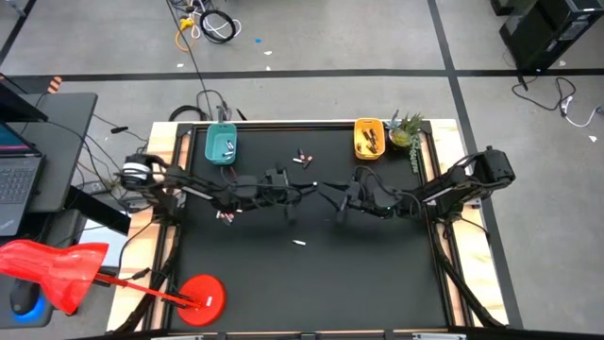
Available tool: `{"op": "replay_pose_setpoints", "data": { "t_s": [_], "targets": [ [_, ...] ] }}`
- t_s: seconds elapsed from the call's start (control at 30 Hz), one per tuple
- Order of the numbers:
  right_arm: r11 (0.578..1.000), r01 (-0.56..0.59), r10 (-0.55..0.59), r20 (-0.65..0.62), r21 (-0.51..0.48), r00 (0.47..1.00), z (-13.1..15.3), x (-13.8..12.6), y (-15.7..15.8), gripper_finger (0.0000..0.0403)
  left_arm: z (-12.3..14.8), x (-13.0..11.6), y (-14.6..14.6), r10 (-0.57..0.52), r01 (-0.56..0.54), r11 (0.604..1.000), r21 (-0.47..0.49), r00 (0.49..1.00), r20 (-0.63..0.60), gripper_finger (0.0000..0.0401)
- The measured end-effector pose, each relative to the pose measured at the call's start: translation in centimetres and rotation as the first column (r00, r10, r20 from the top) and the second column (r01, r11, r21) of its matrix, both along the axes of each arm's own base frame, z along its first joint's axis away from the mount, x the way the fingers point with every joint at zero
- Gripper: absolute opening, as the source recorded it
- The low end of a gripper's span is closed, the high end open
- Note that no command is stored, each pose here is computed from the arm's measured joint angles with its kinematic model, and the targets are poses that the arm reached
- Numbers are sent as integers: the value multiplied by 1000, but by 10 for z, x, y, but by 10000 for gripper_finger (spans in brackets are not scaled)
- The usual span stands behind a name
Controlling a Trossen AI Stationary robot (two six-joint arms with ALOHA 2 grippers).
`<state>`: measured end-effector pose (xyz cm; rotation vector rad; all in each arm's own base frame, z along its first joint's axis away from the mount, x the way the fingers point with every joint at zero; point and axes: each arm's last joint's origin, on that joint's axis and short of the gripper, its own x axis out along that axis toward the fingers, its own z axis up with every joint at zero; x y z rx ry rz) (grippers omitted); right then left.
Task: Sort batteries
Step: Put the black battery into the yellow bin
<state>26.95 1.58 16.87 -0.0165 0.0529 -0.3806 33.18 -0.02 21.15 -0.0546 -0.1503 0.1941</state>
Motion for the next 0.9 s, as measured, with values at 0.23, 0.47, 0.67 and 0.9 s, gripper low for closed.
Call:
{"op": "replay_pose_setpoints", "data": {
  "t_s": [0.23, 0.47, 0.67, 0.9],
  "targets": [
    [1000, -4, 4, 1, -19, 1000, 7, 7, 2, 158, -7, 32, -1, -10, 10, 1000, 5, 1000, 0, 37],
    [1000, -4, 4, 3, -31, 1000, 8, 7, 5, 139, -12, 34, -1, -1, 1, 1000, 0, 1000, -11, 37],
    [999, 3, -3, -9, -47, 1000, 7, 7, 4, 52, -17, 34, 0, 15, -16, 1000, -22, 999, -51, 37],
    [999, -4, 2, -27, -51, 1000, 5, 7, 5, 50, -19, 34, 0, 27, -30, 999, -45, 997, -67, 74]
  ]
}}
